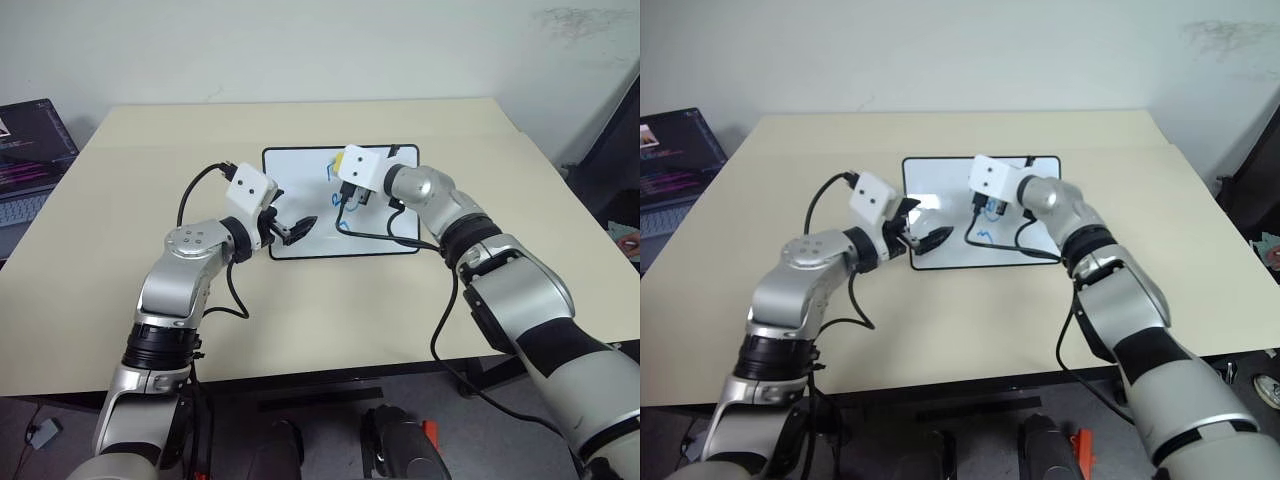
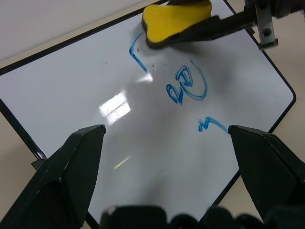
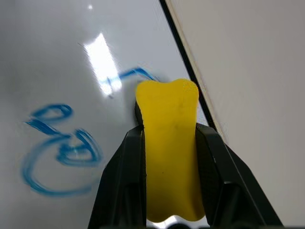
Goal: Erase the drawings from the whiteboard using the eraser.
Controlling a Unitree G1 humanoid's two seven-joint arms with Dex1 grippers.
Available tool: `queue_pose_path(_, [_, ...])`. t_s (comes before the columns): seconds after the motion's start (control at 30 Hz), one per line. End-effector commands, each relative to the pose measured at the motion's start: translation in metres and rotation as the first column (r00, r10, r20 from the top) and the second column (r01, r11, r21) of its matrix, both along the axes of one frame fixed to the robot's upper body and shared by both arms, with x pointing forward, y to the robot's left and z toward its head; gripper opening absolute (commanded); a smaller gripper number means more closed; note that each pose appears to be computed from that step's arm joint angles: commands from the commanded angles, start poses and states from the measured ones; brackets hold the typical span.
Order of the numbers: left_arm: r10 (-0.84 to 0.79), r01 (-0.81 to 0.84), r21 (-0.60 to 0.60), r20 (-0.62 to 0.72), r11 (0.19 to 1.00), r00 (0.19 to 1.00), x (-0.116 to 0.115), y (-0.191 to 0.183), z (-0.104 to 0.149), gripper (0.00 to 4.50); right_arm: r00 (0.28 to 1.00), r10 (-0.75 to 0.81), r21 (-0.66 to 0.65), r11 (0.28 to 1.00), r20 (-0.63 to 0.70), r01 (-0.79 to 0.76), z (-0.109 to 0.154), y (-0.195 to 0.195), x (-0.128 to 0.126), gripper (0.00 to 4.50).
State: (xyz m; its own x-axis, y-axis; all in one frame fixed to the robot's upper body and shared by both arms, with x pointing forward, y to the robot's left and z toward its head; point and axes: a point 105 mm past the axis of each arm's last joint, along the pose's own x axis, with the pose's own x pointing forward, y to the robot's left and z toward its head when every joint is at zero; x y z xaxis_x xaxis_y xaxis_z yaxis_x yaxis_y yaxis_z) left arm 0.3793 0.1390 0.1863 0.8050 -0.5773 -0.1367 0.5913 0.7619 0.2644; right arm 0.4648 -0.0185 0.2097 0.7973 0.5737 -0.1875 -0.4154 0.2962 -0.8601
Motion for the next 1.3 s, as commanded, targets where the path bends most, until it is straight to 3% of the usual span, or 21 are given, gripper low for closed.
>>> queue_pose_path(0.03, [-0.012,0.012,-0.005,0.05,1.0,0.999,-0.003,-0.003,0.013,4.5,0.995,0.075,-0.017,0.997,0.059,-0.074,0.018,0.025,-0.007,1.04])
queue_pose_path(0.27, [-0.005,0.006,-0.008,0.051,1.0,0.999,-0.004,-0.001,0.013,4.5,0.994,0.101,-0.05,0.994,0.051,-0.098,0.008,0.035,-0.011,1.04])
queue_pose_path(0.67, [-0.008,0.008,-0.007,0.055,1.0,0.998,-0.004,-0.002,0.014,4.5,0.997,0.028,-0.063,0.998,0.068,-0.023,0.012,0.013,-0.002,1.03])
queue_pose_path(1.3, [-0.01,0.01,-0.004,0.058,1.0,0.998,-0.002,-0.001,0.015,4.5,0.977,-0.198,-0.064,0.977,0.083,0.204,0.015,-0.054,0.018,1.03])
